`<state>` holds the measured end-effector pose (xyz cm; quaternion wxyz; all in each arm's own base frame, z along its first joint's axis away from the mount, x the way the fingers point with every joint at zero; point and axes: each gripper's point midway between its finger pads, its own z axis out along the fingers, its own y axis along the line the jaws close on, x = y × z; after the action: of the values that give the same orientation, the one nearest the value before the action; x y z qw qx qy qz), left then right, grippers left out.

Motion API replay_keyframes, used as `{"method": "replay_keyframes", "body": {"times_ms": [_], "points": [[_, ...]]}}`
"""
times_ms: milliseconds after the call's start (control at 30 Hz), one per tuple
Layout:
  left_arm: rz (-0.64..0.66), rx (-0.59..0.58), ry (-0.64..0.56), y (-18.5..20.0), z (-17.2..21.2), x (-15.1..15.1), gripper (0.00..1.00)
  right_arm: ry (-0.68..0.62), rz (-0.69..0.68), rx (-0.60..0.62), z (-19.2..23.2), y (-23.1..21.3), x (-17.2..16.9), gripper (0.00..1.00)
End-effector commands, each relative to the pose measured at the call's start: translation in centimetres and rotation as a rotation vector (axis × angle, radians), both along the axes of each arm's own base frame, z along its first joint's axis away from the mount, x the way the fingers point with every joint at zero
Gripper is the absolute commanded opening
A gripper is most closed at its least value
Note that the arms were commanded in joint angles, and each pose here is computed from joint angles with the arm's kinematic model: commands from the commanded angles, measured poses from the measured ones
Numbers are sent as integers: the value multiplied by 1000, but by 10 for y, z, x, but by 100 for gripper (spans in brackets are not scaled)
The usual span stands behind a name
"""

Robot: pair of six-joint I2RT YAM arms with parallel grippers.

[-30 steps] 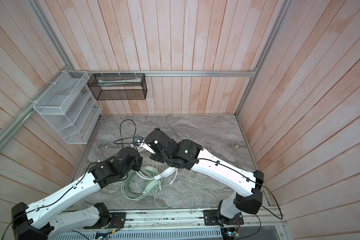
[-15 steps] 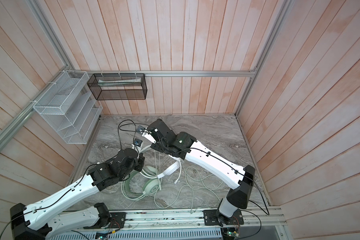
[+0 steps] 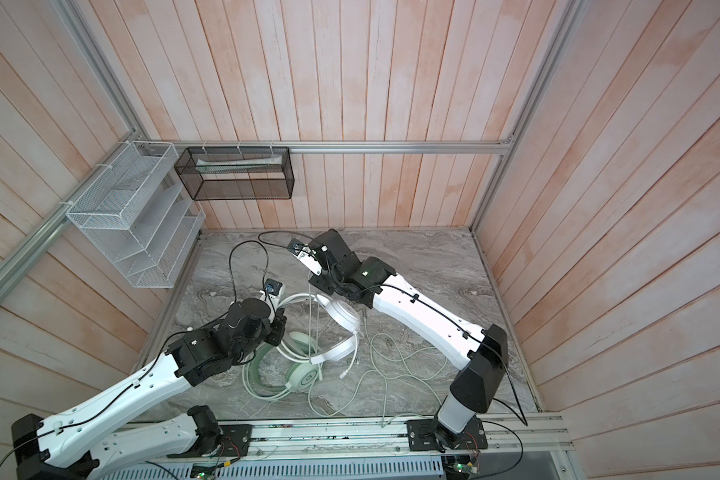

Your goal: Wrap the headphones

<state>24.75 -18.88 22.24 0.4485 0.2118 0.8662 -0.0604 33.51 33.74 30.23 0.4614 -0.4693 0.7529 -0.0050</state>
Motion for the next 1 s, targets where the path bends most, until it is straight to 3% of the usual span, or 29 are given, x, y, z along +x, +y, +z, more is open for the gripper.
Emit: {"method": "replay_keyframes", "body": {"times_ms": [0,433,700,833,967], "points": [[-50,-67,-7,-9,17,-7,0,-44,-26,117,27,-6,9,22],[-26,-132,-30,-1,79,-13,0,24,-40,267,-2,-25,15,22],[42,-71,43,7,87,-11,0,51,-28,480,-8,-47,16,46],[71,-53,86,10,92,-13,0,59,-29,631,-9,-69,18,53],[114,-51,107,13,102,-11,0,96,42,741,-11,-62,6,56]]}}
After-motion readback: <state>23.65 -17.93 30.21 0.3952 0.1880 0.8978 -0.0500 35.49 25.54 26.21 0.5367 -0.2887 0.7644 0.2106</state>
